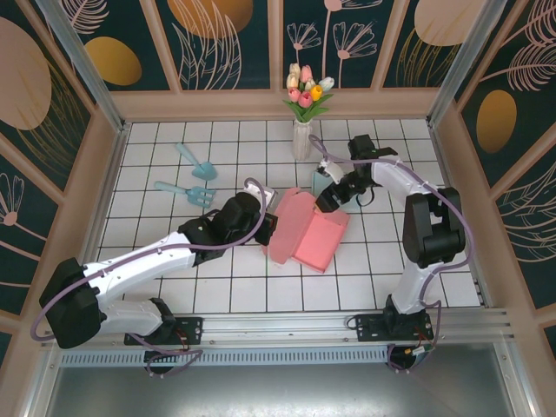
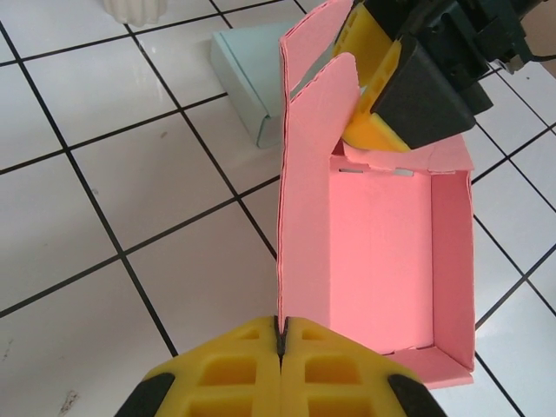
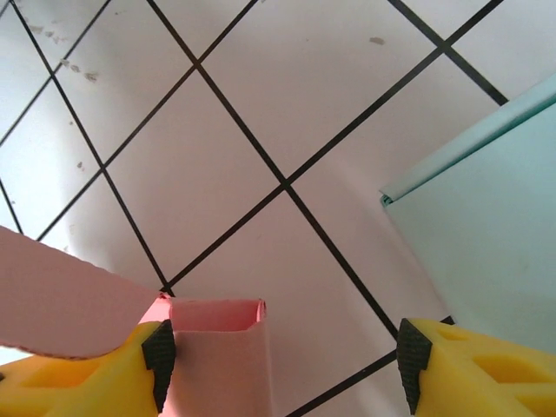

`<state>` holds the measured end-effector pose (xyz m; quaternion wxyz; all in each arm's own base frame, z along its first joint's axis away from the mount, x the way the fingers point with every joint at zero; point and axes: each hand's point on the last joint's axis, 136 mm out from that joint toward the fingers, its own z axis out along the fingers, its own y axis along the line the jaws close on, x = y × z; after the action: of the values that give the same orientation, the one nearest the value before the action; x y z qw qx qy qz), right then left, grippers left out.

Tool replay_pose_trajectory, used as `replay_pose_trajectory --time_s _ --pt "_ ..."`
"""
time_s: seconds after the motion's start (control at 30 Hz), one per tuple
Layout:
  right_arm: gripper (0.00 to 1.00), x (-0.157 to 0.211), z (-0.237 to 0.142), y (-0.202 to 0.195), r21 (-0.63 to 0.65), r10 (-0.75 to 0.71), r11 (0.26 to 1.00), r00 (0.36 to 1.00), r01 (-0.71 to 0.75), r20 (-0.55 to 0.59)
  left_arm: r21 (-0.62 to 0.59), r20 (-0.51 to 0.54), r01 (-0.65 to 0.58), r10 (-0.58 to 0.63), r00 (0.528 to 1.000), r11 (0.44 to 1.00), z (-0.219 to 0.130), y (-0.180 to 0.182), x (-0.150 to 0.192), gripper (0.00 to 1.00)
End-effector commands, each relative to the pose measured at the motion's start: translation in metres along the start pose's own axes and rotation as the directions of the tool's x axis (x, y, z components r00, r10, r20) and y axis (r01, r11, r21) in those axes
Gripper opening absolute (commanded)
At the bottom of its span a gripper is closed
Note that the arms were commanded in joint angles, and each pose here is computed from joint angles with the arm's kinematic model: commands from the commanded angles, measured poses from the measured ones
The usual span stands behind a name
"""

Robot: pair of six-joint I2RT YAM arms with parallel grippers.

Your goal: Fold the paper box

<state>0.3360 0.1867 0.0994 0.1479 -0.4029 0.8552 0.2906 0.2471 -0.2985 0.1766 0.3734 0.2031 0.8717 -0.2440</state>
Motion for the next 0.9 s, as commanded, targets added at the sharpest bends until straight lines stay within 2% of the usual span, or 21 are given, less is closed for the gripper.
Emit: replay_pose_trajectory --time_s 0.0,0.37,0.53,0.6,0.7,0.73,0.87 --pt "0.71 0.005 -0.009 0.021 -0.073 0.042 0.996 0.999 -0.041 0.012 -0.030 0.000 0.005 -0.005 1.000 1.000 0.004 0.007 0.004 0.00" --pt "0.74 0.008 -0.025 0.040 -0.049 -0.015 0.999 0.998 0.018 0.055 -0.086 -0.019 0.015 -0.017 1.000 0.996 0.014 0.015 0.005 0.00" --pt "0.73 0.018 -0.019 0.046 -0.051 -0.013 0.999 1.000 0.014 0.025 -0.112 -0.021 0.016 -0.019 1.000 0.994 0.014 0.017 0.003 0.00" --pt "0.73 0.018 -0.018 0.040 -0.014 -0.009 1.000 1.000 0.009 0.015 -0.113 -0.020 0.016 -0.018 1.000 0.993 0.012 0.018 0.002 0.00" --pt "0.73 0.016 -0.024 0.007 0.164 0.029 0.986 1.000 -0.029 0.002 -0.069 -0.019 0.011 -0.013 1.000 0.998 0.008 0.011 0.002 0.00" --pt "0.73 0.015 -0.027 0.002 0.187 0.038 0.982 0.999 -0.039 0.010 -0.052 -0.014 0.010 -0.011 1.000 0.999 0.006 0.009 0.002 0.00" --pt "0.73 0.006 -0.031 0.010 0.152 0.025 0.988 0.999 -0.031 0.042 -0.024 0.014 0.005 -0.004 1.000 1.000 -0.001 0.006 0.000 0.00"
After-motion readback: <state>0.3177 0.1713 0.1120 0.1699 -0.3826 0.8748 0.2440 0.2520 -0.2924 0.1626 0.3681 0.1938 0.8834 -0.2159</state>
